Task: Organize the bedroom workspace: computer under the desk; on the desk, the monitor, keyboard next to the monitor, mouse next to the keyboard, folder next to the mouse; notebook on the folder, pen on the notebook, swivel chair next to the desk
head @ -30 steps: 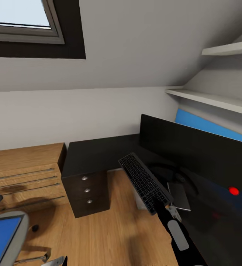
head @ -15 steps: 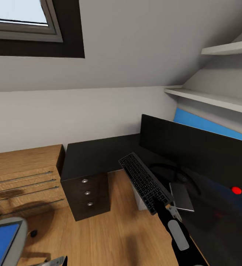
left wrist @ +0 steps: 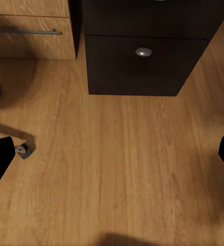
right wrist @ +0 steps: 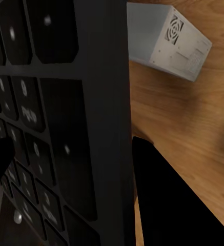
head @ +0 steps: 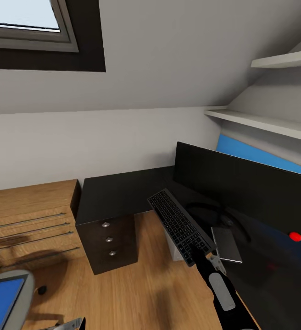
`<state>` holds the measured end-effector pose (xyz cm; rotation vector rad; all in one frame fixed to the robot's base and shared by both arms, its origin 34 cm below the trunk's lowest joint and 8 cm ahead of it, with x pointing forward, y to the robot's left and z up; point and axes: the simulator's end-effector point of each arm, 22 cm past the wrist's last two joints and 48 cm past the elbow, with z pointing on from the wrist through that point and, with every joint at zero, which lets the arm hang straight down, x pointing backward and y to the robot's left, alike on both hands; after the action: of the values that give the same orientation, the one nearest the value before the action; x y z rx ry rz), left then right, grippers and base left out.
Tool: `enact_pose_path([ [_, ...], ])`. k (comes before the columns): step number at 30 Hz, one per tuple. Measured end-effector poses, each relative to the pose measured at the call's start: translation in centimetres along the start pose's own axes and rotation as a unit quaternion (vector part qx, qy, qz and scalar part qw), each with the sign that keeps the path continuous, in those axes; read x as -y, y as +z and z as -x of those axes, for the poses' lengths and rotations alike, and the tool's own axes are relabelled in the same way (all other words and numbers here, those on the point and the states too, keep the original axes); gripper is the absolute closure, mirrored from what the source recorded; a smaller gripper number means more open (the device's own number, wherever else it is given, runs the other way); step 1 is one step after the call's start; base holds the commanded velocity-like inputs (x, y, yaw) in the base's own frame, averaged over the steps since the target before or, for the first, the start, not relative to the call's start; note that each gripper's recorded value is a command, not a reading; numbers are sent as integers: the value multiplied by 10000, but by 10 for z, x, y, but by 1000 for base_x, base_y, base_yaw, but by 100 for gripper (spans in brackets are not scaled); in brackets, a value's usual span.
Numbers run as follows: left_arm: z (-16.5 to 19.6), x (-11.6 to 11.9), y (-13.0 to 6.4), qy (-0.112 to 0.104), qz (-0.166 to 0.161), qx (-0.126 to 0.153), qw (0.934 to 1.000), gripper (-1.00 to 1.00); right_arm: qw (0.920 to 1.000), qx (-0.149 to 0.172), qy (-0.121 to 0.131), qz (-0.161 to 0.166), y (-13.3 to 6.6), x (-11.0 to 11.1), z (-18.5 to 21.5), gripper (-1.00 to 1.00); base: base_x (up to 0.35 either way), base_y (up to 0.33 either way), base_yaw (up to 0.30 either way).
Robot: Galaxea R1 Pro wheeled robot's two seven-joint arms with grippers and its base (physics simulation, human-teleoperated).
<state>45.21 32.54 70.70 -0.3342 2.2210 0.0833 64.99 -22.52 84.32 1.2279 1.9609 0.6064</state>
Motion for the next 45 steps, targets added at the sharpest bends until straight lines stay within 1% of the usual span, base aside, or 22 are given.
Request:
enact_pose_path([
  [13,-1,2,0,-2,-11,-4,10000,-100,10000,-6,10,14,0,0,-1,100,0,0,0],
  [17,-1,2,0,-4,-16,-4,10000,-100,9998,-16,30,199,0,-11,-4,100,0,0,0],
  [20,-1,4,0,-9,-24,-8,10000,-100,9987,-29,50,499,-1,-25,-7,100,0,0,0],
  [24,-2,8,-1,-35,-44,-17,10000,-100,9977,-36,82,676,-2,-34,-8,100,0,0,0],
  [26,-3,9,-1,-40,-46,-19,10000,-100,9972,-51,192,721,-2,-36,-9,100,0,0,0],
  [28,-3,10,-1,-43,-48,-20,10000,-100,9961,-91,422,773,-3,-40,-13,100,0,0,0],
  [30,-3,10,-1,-44,-49,-21,10000,-100,9930,-172,810,838,-4,-47,-22,100,0,0,0],
  [32,-3,10,-1,-45,-50,-22,10000,-100,9910,-215,1012,848,-4,-49,-26,100,0,0,0],
  [35,-3,10,-1,-47,-53,-24,10000,-100,9904,-260,1126,754,-3,-44,-30,100,0,0,0],
  [37,-3,11,-1,-48,-55,-23,10000,-100,9906,-293,1179,625,-2,-38,-32,100,0,0,0],
  [41,-3,10,-1,-47,-52,-23,10000,-100,9901,-342,1288,433,-1,-33,-34,100,0,0,0],
  [45,-3,10,-1,-46,-50,-23,10000,-100,9876,-380,1498,280,5,-46,-28,100,0,0,0],
])
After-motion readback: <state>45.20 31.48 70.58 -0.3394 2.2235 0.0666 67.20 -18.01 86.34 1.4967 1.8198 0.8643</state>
